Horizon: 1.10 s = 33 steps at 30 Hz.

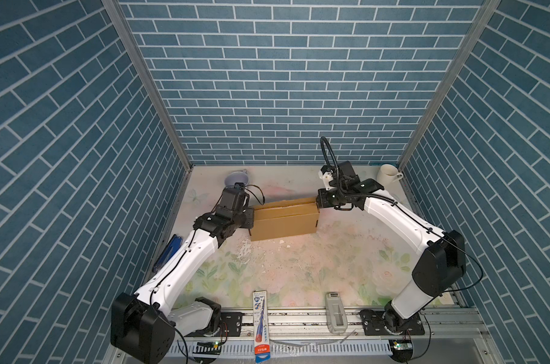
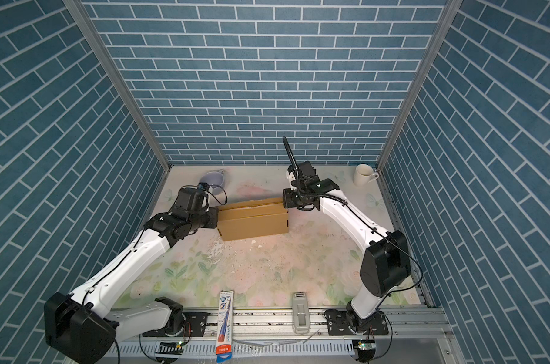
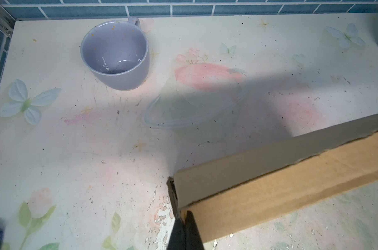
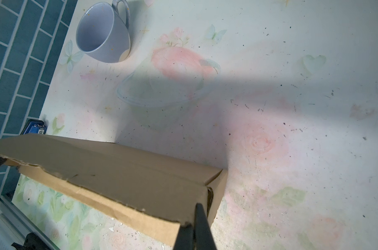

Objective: Assemble paper box
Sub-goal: Fold and tuck the lid into the gap.

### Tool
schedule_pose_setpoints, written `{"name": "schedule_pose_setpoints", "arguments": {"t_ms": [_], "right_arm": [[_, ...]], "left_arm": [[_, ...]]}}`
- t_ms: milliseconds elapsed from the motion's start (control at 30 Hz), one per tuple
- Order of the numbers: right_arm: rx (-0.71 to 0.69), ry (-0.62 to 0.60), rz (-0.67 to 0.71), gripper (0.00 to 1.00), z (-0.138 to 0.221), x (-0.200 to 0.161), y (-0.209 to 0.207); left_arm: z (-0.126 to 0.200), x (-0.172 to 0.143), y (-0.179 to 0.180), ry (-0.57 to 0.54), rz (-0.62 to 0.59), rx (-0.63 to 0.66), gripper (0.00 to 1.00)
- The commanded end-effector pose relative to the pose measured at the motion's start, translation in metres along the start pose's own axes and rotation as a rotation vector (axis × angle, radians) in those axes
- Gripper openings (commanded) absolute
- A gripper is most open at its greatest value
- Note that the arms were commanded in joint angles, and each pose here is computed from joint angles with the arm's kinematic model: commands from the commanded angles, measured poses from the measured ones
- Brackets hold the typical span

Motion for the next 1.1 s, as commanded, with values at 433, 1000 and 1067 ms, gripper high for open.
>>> {"name": "schedule_pose_setpoints", "arguments": {"t_ms": [433, 1000, 1067], "right_arm": [[0.054, -0.004, -0.015, 0.19, 0.01, -0.02, 0.019], [0.032, -0.096, -0.118, 0.56, 0.051, -0.009, 0.014], [0.038, -0.107, -0.184, 0.57, 0.051, -0.003, 0.009]], "left_arm": [[-0.013, -0.025, 0.016, 0.069, 0.026, 0.101, 0.0], [-0.017, -0.033, 0.02, 0.037, 0.014, 0.084, 0.0], [-0.017, -0.034, 0.021, 0.026, 0.009, 0.077, 0.0]]}}
Point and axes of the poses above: each gripper's point midway between its finger pads, its own z axis back along the fingers, its own y axis along the line the jaws close on, x = y × z, the point moved 4 cm from there along z, back along the fingers, and after that the axes turned 14 degrees about z, right-handed, at the moved point
